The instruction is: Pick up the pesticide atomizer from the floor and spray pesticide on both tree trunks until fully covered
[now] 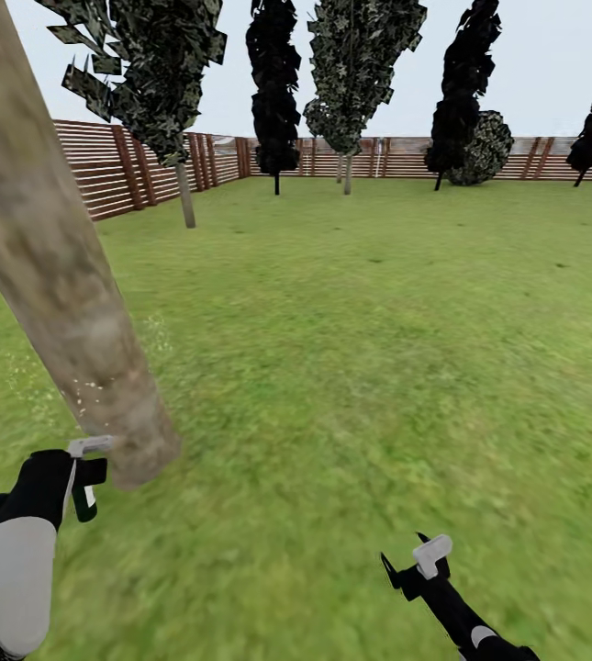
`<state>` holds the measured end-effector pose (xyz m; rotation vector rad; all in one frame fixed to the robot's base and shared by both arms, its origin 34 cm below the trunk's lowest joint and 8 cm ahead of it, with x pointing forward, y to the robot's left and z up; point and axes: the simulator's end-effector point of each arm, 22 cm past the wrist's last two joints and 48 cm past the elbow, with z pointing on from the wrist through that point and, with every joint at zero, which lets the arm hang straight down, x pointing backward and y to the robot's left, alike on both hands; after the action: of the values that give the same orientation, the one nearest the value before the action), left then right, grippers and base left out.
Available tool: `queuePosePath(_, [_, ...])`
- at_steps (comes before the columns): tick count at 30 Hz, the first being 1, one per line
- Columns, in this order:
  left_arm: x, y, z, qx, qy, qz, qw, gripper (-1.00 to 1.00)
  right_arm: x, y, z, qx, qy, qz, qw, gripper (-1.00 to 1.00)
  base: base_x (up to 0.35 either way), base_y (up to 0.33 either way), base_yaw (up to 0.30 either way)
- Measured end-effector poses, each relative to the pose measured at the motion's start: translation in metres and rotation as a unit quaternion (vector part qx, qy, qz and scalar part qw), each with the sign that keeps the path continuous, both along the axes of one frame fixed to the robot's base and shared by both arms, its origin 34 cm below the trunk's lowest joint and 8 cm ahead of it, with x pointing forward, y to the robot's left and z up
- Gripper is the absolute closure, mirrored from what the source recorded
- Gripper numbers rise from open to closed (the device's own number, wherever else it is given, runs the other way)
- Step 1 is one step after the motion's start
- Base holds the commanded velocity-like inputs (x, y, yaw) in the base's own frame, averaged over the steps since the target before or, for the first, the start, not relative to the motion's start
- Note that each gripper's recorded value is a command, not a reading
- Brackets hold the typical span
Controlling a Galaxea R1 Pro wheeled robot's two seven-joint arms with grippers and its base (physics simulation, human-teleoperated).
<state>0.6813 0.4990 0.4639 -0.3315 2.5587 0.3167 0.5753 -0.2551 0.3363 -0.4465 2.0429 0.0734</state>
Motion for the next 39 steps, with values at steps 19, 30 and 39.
queuePosePath(19, [-0.002, -0.001, -0.003, -0.004, 0.002, 0.003, 1.0000, 1.00, 0.000, 0.000, 0.000, 0.000, 0.000, 0.001, 1.0000, -1.00, 0.071, -0.261, 0.125])
queuePosePath(30, [-0.002, -0.001, -0.004, -0.004, 0.003, 0.002, 1.0000, 1.00, 0.005, -0.014, 0.003, -0.011, -0.009, -0.027, 0.9995, -1.00, 0.208, -0.204, 0.000])
queuePosePath(39, [-0.003, 0.000, -0.004, -0.003, 0.003, 0.003, 1.0000, 1.00, 0.006, 0.012, 0.003, 0.004, -0.011, -0.028, 0.9995, -1.00, 0.045, -0.264, 0.160])
